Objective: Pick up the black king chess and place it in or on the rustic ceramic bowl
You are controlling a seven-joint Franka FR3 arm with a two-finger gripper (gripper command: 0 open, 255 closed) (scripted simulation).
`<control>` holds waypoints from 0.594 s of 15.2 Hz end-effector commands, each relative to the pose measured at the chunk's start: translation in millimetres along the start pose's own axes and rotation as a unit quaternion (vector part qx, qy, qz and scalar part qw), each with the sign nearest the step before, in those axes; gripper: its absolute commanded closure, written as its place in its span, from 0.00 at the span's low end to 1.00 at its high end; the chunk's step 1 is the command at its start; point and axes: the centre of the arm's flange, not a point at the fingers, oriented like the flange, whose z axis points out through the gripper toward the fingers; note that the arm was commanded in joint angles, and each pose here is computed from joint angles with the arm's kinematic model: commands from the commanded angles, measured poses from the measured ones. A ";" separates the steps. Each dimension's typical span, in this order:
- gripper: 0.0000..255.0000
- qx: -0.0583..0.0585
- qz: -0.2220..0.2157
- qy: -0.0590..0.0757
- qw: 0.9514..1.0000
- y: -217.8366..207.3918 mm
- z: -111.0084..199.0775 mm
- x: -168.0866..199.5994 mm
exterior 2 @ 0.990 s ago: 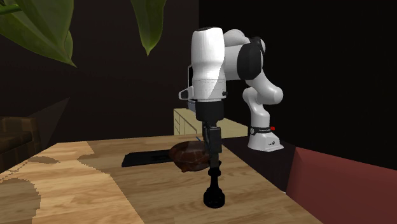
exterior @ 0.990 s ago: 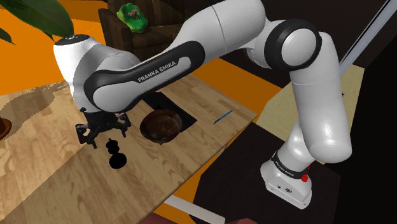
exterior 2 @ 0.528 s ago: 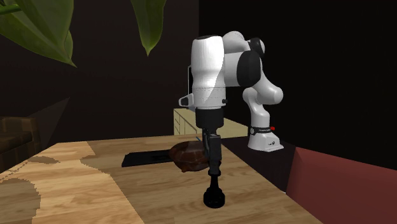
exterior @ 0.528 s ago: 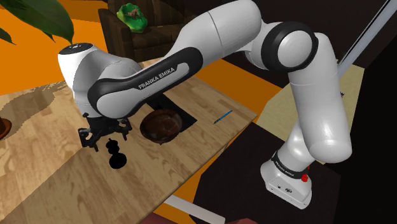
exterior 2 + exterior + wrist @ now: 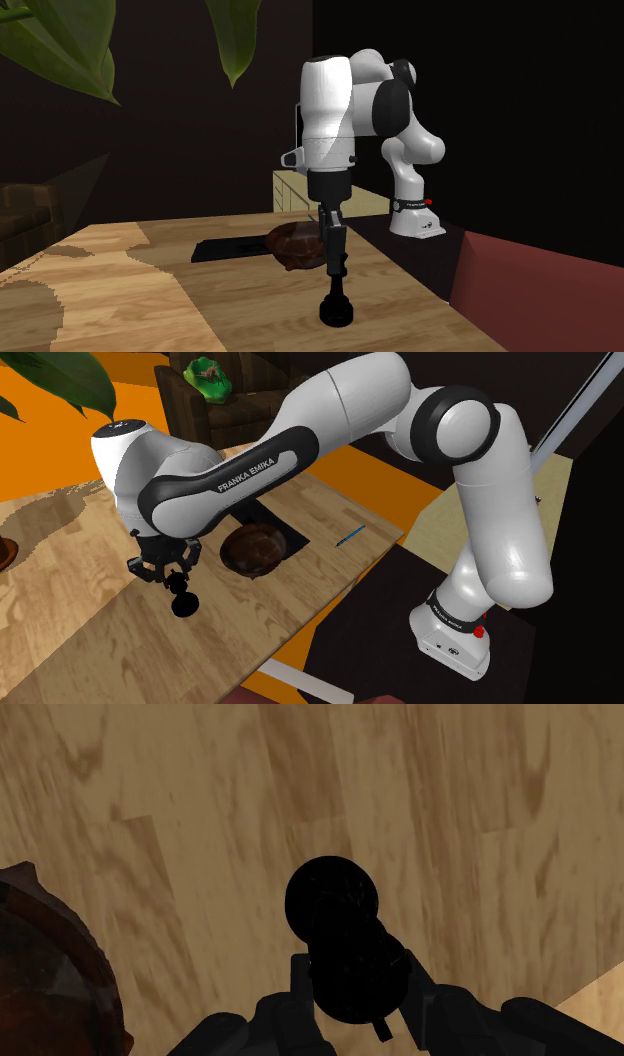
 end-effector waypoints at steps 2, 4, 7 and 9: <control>1.00 0.000 0.000 0.000 1.000 0.0 0.3 -0.1; 1.00 0.000 0.000 0.000 1.000 -0.1 0.3 -0.1; 1.00 0.000 0.000 0.000 1.000 0.0 -10.3 -0.5; 1.00 0.000 0.000 0.000 1.000 -0.1 -20.8 -0.9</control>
